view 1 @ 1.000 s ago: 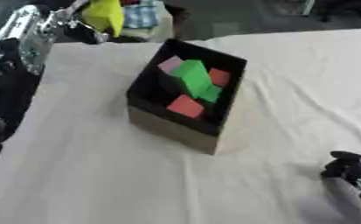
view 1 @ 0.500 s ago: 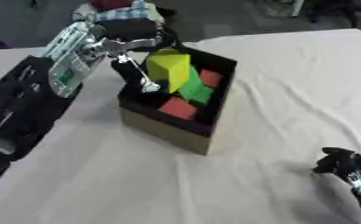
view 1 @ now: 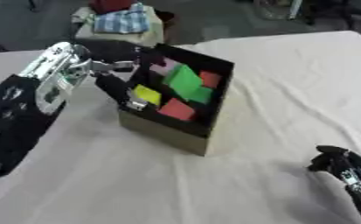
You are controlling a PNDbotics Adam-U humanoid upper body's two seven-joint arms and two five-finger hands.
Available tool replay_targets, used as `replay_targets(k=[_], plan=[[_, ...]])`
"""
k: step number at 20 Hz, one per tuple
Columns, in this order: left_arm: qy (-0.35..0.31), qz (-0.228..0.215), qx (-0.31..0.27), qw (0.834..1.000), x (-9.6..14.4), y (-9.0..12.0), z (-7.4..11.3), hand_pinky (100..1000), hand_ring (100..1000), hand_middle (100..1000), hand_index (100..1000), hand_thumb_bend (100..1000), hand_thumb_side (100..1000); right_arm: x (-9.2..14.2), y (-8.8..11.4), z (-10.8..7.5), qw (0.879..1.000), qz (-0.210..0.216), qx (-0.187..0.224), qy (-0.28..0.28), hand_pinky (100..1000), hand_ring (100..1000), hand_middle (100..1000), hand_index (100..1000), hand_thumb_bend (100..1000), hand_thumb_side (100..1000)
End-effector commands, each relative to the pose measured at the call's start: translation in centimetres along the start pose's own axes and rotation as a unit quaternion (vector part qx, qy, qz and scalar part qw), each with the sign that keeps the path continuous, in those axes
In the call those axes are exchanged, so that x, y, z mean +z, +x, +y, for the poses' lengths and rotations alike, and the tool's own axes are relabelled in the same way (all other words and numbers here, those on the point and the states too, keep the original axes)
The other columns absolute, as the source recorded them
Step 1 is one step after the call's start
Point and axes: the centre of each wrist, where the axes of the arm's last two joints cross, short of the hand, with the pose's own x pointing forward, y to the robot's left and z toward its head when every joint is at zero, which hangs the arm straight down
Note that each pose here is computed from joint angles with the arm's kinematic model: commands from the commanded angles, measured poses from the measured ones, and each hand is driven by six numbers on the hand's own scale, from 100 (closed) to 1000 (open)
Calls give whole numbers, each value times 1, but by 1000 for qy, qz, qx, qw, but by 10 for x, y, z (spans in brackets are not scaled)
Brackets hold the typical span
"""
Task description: Pick up objects on the table and place them in the box.
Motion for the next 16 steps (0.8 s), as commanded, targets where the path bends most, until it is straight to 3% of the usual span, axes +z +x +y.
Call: replay_targets(k=[1, 2, 4, 10, 16], plan=[[96, 49, 20, 994, 38, -17, 18, 885, 802, 862, 948, 482, 852, -2, 5, -5, 1000, -7, 6, -6, 689, 611, 592, 791, 100, 711], [133, 62, 45, 988, 48, -19, 15, 875, 772, 812, 928, 295, 790, -2, 5, -5, 1000, -7, 5, -7, 689, 611, 592, 791, 100, 711], [217, 82, 110, 966, 70, -20, 8, 867, 740, 755, 900, 120, 733, -1, 5, -5, 1000, -6, 5, -10, 688, 610, 592, 790, 100, 711], [417, 97, 310, 849, 114, -1, -24, 838, 686, 684, 848, 100, 759, -1, 6, -5, 1000, -6, 3, -17, 687, 609, 591, 790, 100, 710], [488, 137, 445, 738, 125, 25, -78, 829, 662, 656, 827, 100, 827, -4, 7, -3, 1000, -10, -3, -20, 687, 608, 591, 792, 100, 707]])
